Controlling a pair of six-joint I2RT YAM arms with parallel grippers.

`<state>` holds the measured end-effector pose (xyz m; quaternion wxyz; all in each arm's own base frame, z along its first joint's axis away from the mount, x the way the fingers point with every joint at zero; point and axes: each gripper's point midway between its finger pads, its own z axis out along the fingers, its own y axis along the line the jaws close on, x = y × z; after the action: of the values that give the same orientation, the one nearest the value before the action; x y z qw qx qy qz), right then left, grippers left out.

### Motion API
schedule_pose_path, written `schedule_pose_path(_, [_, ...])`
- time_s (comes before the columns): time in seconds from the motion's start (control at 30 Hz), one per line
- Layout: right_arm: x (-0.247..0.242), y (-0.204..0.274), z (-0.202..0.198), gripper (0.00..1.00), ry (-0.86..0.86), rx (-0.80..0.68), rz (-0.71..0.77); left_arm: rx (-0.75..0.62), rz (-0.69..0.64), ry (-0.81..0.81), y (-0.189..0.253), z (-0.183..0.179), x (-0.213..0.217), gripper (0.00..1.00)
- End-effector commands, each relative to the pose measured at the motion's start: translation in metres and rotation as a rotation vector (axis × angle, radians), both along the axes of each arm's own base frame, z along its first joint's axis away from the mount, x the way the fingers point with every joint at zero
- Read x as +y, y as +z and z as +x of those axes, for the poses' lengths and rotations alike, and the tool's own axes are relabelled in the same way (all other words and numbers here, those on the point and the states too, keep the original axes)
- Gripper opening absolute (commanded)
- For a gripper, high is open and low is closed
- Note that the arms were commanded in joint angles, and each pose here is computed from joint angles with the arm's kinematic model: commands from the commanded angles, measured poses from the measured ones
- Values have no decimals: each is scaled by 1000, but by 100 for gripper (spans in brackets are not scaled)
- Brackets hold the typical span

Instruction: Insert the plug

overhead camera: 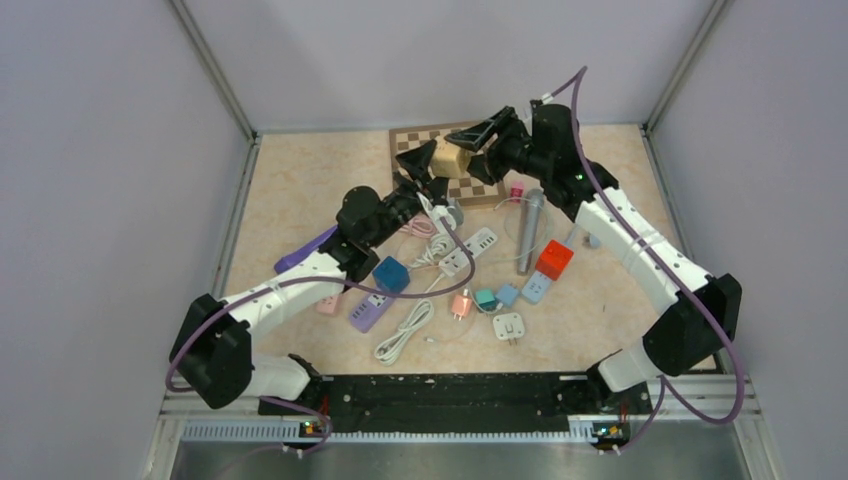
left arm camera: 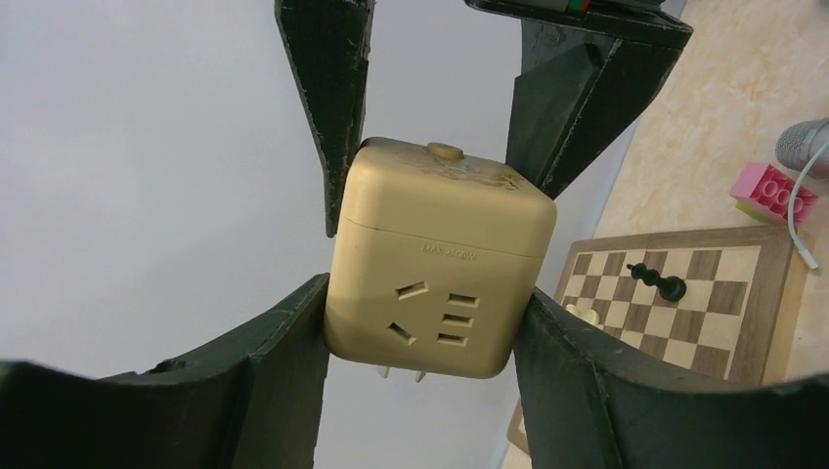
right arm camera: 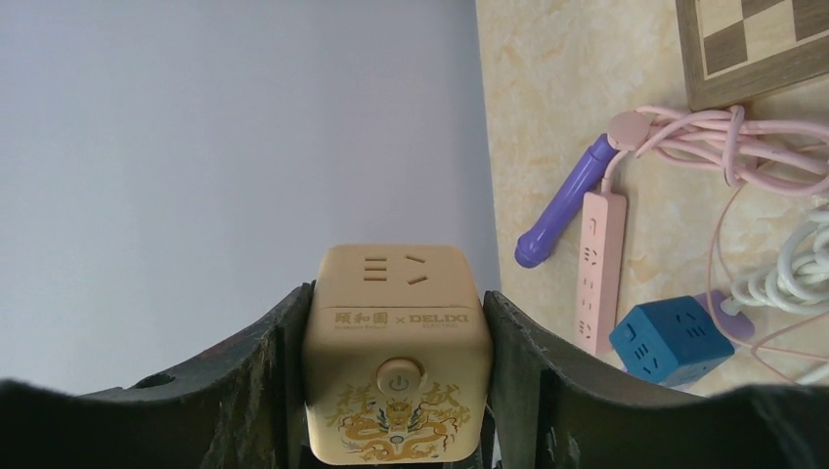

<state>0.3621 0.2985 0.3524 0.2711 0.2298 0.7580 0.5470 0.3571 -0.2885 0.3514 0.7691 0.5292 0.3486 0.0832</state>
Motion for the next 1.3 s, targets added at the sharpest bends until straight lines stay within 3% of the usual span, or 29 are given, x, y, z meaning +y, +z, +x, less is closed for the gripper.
schedule_pose_path(0.0, [3,25,-4,2,43,-144,-81,8,-169,14,35,-3,6,67])
schedule_pose_path(0.03, [1,27,-5,0,43,-155,-103,20,-177,7,33,-5,6,88])
schedule_pose_path(0.07, [-1,28,-6,0,42,-166,-124,33,-186,2,31,-7,7,97])
schedule_pose_path(0.1, [-4,27,-5,0,40,-175,-149,55,-191,-4,28,-9,7,99])
schedule_pose_path(0.27, [-42,15,1,0,16,-227,-327,210,-252,-54,14,-26,10,99])
schedule_pose_path(0.37, [-70,3,2,0,53,-292,-477,342,-384,-97,14,-43,18,99])
schedule_pose_path(0.6, [-97,-63,-41,0,470,-418,-844,638,-711,75,8,-49,62,99])
schedule_pose_path(0.73, [-114,-104,-72,0,671,-362,-944,661,-749,110,0,-57,77,99])
schedule_pose_path(1.1, [-156,-159,-107,0,797,-423,-1150,673,-749,154,-16,-65,91,99])
schedule_pose_path(1.27, [-152,-184,-125,0,921,-518,-1111,670,-744,166,-22,-68,96,99])
